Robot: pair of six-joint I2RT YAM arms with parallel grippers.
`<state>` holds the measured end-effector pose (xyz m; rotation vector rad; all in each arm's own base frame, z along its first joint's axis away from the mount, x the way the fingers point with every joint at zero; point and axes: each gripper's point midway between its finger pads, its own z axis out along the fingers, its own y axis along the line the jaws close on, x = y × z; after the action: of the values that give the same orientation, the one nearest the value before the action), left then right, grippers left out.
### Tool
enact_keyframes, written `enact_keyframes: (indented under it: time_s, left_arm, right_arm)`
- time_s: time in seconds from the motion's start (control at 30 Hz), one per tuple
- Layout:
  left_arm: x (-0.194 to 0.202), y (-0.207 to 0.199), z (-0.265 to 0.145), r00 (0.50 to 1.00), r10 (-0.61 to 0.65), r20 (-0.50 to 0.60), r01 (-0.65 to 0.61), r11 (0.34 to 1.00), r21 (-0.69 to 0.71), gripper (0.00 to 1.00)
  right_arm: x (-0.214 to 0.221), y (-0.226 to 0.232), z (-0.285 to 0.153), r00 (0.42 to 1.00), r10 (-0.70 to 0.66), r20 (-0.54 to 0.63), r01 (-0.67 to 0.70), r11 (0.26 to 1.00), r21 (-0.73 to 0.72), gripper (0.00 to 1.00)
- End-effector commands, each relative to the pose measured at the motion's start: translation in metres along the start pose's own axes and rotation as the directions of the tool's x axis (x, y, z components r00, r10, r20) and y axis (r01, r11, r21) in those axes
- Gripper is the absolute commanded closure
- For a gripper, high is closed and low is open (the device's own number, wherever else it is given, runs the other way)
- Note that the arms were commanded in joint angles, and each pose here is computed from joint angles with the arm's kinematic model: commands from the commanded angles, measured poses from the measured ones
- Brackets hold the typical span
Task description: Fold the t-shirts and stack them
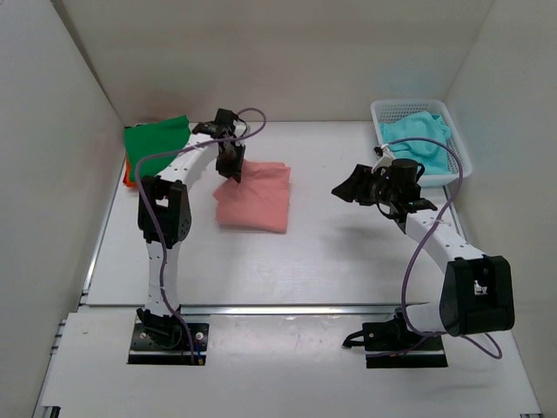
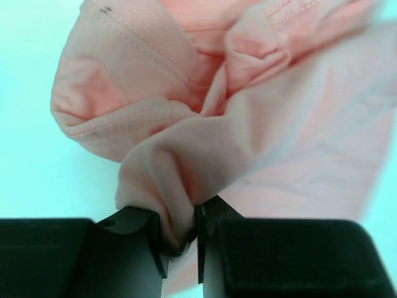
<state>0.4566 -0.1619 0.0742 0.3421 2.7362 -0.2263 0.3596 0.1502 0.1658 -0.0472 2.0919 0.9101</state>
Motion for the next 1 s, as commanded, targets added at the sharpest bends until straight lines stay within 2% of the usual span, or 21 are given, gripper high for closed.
enact_keyframes:
  time_s: [0.0, 0.3, 0.53, 0.77, 0.97]
  left_arm:
    - [-0.059, 0.03, -0.086, 0.978, 0.033, 0.206, -0.011, 0.995, -0.104, 1.0]
    - [-0.102, 0.084, -0.145, 0.937, 0.03, 0.349, 0.031, 0.986, -0.166, 1.0]
    - [-0.117, 0.15, -0.186, 0.89, 0.028, 0.454, 0.102, 0.96, -0.259, 1.0]
    - [-0.11, 0.228, -0.178, 0.877, -0.08, 0.474, 0.229, 0.936, -0.267, 1.0]
    - [-0.113, 0.267, -0.173, 0.859, -0.061, 0.508, 0.251, 0.915, -0.315, 1.0]
  right_arm:
    - [-0.012, 0.024, -0.008, 0.996, -0.066, 0.054, 0.069, 0.996, -0.051, 0.47]
    - [0.007, 0.051, -0.017, 0.997, -0.064, 0.041, 0.067, 0.994, -0.091, 0.49]
    - [0.003, 0.06, -0.021, 0.997, -0.061, 0.051, 0.066, 0.991, -0.113, 0.51]
    - [0.016, 0.059, -0.014, 1.0, -0.029, -0.004, 0.028, 0.993, -0.116, 0.52]
    - [0.029, 0.054, -0.003, 0.997, -0.02, -0.074, 0.012, 0.994, -0.108, 0.53]
